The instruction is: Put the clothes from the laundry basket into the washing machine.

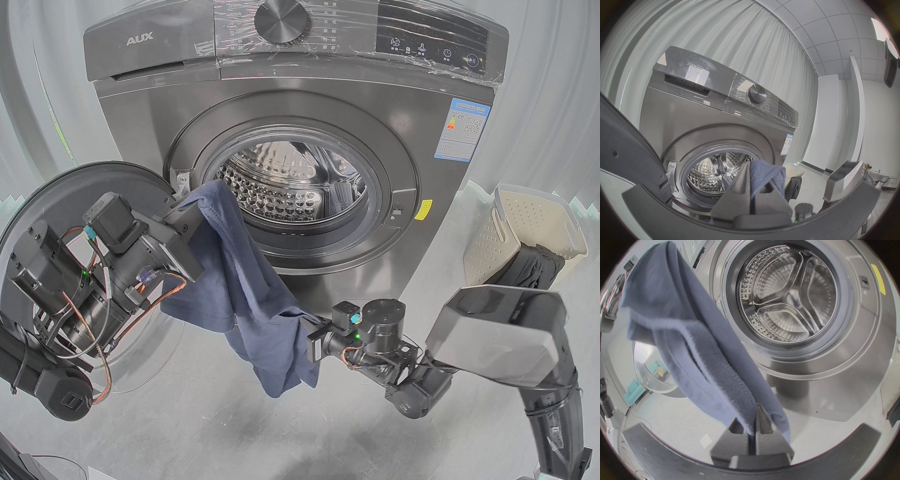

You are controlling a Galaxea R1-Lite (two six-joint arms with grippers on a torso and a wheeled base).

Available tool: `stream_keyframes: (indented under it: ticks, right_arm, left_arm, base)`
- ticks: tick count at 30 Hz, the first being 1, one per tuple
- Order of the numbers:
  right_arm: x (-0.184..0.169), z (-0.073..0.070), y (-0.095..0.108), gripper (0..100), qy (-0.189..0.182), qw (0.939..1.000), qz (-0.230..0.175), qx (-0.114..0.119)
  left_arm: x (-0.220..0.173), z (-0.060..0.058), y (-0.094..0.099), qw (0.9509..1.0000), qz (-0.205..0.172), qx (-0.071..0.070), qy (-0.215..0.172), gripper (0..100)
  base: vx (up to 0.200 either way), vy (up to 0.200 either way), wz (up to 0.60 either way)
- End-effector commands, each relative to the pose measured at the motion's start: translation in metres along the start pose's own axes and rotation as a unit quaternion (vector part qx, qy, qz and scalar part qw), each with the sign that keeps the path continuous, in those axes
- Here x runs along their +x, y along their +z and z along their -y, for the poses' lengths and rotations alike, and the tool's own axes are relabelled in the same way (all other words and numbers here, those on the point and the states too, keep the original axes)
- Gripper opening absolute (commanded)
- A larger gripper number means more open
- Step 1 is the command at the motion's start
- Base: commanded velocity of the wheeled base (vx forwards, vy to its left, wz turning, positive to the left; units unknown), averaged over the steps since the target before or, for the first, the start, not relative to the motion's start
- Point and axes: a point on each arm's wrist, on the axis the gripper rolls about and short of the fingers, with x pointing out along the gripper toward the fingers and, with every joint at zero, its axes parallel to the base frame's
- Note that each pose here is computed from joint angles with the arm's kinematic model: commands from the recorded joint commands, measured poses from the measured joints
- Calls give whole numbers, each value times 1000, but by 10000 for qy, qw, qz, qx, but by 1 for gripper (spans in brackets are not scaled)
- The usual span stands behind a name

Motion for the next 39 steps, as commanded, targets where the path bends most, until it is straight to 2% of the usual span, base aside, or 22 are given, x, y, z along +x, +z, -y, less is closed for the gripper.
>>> stream_keyframes:
  ticks: [1, 3, 4, 5, 6, 11, 12, 14, 15, 22, 24, 30, 39]
  right_arm:
    - [-78, 18, 85, 0, -298, 9982, 519, 40]
    - [-107, 19, 109, 0, -329, 9968, 728, 41]
    - [-109, 18, 111, 0, -327, 9966, 758, 40]
    - [-130, 16, 128, 0, -333, 9946, 982, 54]
    - [-141, 15, 135, 0, -340, 9935, 1089, 58]
    - [-172, 13, 145, 0, -330, 9911, 1288, 69]
    - [-185, 14, 150, 0, -339, 9884, 1473, 107]
    - [-187, 14, 152, 0, -339, 9875, 1535, 126]
    - [-195, 14, 162, 0, -292, 9816, 1865, 287]
    - [-190, 16, 186, 0, -337, 9700, 2390, 283]
    - [-189, 17, 191, 0, -373, 9676, 2483, 274]
    - [-190, 33, 190, 0, -638, 9665, 2474, 225]
    - [-191, 45, 193, 0, -854, 9634, 2534, 180]
  left_arm:
    - [-2, -13, -4, 9997, -88, 50, 218, 0]
    - [-3, -16, -5, 9995, -114, 60, 279, 0]
    - [-3, -16, -5, 9995, -114, 60, 279, 0]
    - [-3, -17, -4, 9994, -105, 73, 307, 0]
    - [-4, -18, -4, 9994, -104, 86, 321, 0]
    - [-8, -19, -4, 9993, -124, 39, 346, 0]
    - [-10, -18, -2, 9995, -114, 26, 306, 0]
    - [-10, -18, -1, 9995, -100, 29, 296, 0]
    - [-12, -16, 6, 9997, -1, 42, 243, 0]
    - [-10, -15, 23, 9992, 335, 98, 213, 0]
    - [-10, -17, 26, 9989, 383, 58, 246, 0]
    - [-10, -28, 27, 9983, 397, 138, 408, 0]
    - [-15, -42, 29, 9974, 387, 266, 544, 0]
  base:
    - [0, 0, 0]
    - [0, 0, 0]
    - [0, 0, 0]
    - [0, 0, 0]
    - [0, 0, 0]
    - [0, 0, 0]
    - [0, 0, 0]
    - [0, 0, 0]
    - [0, 0, 0]
    - [0, 0, 0]
    - [0, 0, 0]
    - [0, 0, 0]
    - [0, 0, 0]
